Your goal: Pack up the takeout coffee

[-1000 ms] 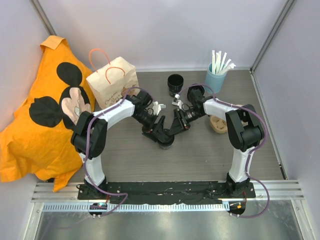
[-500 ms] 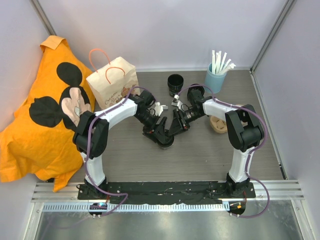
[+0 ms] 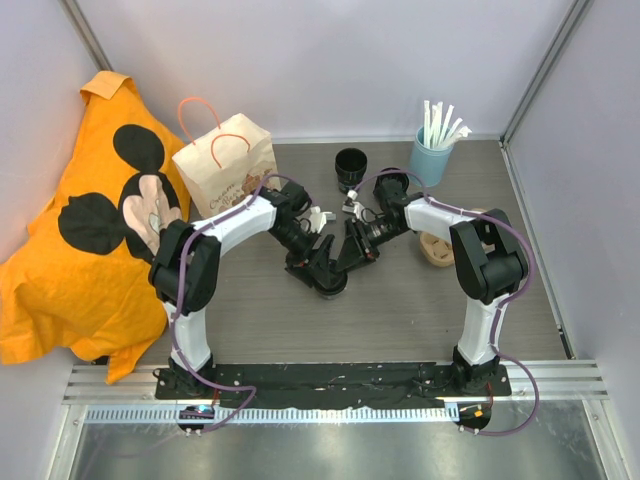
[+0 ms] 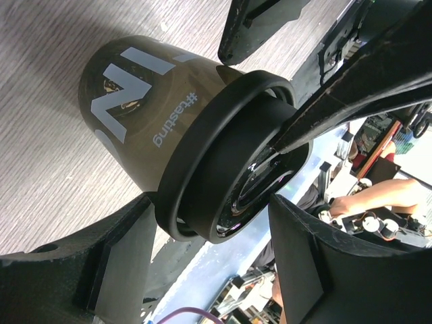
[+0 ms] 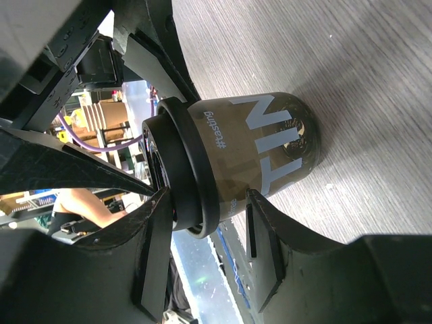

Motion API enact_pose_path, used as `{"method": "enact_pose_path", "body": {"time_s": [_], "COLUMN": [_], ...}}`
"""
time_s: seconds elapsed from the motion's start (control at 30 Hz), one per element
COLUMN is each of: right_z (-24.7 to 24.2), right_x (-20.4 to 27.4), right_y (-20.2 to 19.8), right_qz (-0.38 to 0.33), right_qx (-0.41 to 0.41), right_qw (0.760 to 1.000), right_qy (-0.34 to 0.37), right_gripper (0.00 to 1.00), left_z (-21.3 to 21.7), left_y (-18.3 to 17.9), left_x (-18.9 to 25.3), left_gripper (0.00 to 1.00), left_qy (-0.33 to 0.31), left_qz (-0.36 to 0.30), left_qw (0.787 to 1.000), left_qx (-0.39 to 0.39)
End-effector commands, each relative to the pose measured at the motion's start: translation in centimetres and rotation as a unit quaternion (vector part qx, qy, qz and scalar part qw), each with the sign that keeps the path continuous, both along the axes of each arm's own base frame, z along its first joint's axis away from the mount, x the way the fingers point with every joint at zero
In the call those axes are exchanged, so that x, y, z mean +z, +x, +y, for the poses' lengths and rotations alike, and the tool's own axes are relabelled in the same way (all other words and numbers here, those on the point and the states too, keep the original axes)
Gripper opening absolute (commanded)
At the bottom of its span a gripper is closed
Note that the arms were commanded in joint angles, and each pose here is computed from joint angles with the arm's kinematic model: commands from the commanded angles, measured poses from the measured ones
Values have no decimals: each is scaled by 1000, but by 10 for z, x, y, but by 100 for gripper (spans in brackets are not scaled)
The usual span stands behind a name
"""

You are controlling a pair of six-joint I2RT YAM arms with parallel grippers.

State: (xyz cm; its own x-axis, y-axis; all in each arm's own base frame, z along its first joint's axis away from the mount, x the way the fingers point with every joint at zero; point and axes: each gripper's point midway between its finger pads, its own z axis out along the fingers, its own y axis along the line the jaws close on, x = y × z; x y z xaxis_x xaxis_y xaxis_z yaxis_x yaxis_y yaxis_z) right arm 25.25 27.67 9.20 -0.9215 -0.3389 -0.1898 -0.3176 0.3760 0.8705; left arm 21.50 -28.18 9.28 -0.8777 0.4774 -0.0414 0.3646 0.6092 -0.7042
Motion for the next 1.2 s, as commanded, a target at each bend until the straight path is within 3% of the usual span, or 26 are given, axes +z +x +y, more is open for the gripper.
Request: {"method": "enact_pose_path", "body": {"time_s": [0.0,0.37,0.67,1.17], "right_z": [-24,-25,-11,-2], "right_x": [-66,-75,-43,-6], "right_y": [18,17,21,20], "right_qz": [-76,-76,-88,-118], "right_qx": [-15,-15,-4,16], "right_qw": [987,984,990,991], "right_qy": [-143,-163,-110,-57], "right_gripper": [48,48,53,61], "left_z": [57,64,44,30], "left_y": [25,23,40,53], "left_x": [-83,-90,-55,-12], "left_gripper": [67,68,75,79], "left_qy": [184,203,117,46], "left_qz": [-88,-82,-88,-139], "left_qw": [979,975,989,989], "left_qx": [-29,-34,-4,1]}}
